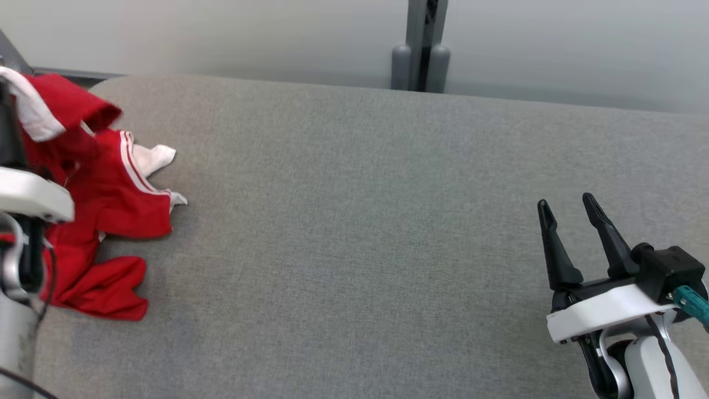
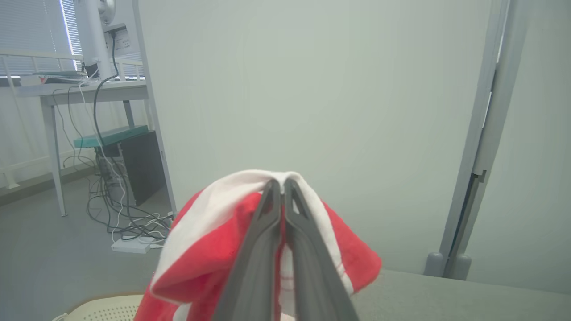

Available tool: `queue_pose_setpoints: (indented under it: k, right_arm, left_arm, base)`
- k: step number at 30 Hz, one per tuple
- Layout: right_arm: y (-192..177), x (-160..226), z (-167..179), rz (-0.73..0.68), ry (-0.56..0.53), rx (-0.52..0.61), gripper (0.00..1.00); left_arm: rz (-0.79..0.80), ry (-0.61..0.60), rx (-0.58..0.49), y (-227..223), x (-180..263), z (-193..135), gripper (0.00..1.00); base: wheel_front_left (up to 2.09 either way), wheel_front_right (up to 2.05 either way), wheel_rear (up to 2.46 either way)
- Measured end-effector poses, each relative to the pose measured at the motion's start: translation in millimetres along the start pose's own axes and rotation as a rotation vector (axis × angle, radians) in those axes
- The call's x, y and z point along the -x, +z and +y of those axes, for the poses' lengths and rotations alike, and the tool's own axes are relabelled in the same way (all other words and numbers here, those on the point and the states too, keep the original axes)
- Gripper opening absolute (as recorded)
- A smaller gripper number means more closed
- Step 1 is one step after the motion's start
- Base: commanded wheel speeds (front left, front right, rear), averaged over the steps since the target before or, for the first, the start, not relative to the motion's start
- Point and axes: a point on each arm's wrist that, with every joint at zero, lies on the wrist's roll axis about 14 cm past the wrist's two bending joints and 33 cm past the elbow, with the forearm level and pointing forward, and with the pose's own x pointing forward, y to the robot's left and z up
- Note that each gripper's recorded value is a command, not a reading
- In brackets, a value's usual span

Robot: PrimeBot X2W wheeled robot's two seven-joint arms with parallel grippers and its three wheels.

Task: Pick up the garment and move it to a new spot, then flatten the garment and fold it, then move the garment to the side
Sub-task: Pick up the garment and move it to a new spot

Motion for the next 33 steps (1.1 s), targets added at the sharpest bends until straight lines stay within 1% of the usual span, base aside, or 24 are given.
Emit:
queue_pose_setpoints:
  k: [3,4,5,11,14,15,16,18,24,26,28,31,33]
  right_arm:
    - [7.4,9.4,-3.8,-0.015,-0.022,0.004,1.0]
    - [7.4,9.4,-3.8,-0.015,-0.022,0.004,1.0]
    - [8.8,12.7,-5.2,-0.017,-0.03,0.003,1.0]
    - [19.4,27.5,-23.0,-0.036,-0.09,0.022,1.0]
    - [21.8,34.4,-35.0,-0.04,-0.128,0.028,1.0]
    - [22.2,36.6,-38.3,-0.041,-0.139,0.028,1.0]
    - [23.8,39.0,-44.6,-0.043,-0.158,0.032,1.0]
    - [28.1,40.9,-50.8,-0.055,-0.177,0.034,1.0]
    - [36.1,59.2,-77.6,-0.071,-0.264,0.053,1.0]
    - [36.5,68.7,-89.2,-0.068,-0.305,0.06,1.0]
    - [36.0,78.8,-102.1,-0.062,-0.35,0.068,1.0]
    - [32.0,94.0,-120.1,-0.045,-0.415,0.075,1.0]
    - [27.0,100.8,-128.1,-0.03,-0.445,0.077,1.0]
  left_arm:
    - [-0.031,-0.048,0.017,6.7,21.6,-27.2,0.0]
    - [-0.031,-0.048,0.017,6.7,21.6,-27.2,0.0]
    - [-0.017,-0.062,0.029,2.4,30.7,-36.9,0.0]
    - [0.052,-0.19,0.122,-15.3,79.5,-106.4,0.0]
    - [0.087,-0.279,0.195,-20.6,93.6,-147.7,0.0]
    - [0.09,-0.314,0.218,-20.3,96.7,-162.7,0.0]
    - [0.098,-0.378,0.266,-20.3,100.7,-189.9,0.0]
    - [0.111,-0.469,0.309,-21.3,103.5,-222.6,0.0]
    - [0.086,-0.758,0.401,-4.5,108.7,-326.0,0.0]
    - [0.095,-0.856,0.406,-4.7,116.0,-358.4,0.0]
    - [0.134,-0.94,0.402,-14.9,127.1,-387.0,0.0]
    - [0.249,-1.052,0.378,-47.1,151.5,-420.8,0.0]
    - [0.331,-1.108,0.363,-71.2,168.8,-435.3,0.0]
  base:
    - [0.0,0.0,0.0]
    - [0.0,0.0,0.0]
    - [0.0,0.0,0.0]
    - [0.0,0.0,0.0]
    - [0.0,0.0,0.0]
    - [0.0,0.0,0.0]
    - [0.0,0.0,0.0]
    - [0.0,0.0,0.0]
    - [0.0,0.0,0.0]
    - [0.0,0.0,0.0]
    - [0.0,0.0,0.0]
    - [0.0,0.0,0.0]
    - [0.0,0.0,0.0]
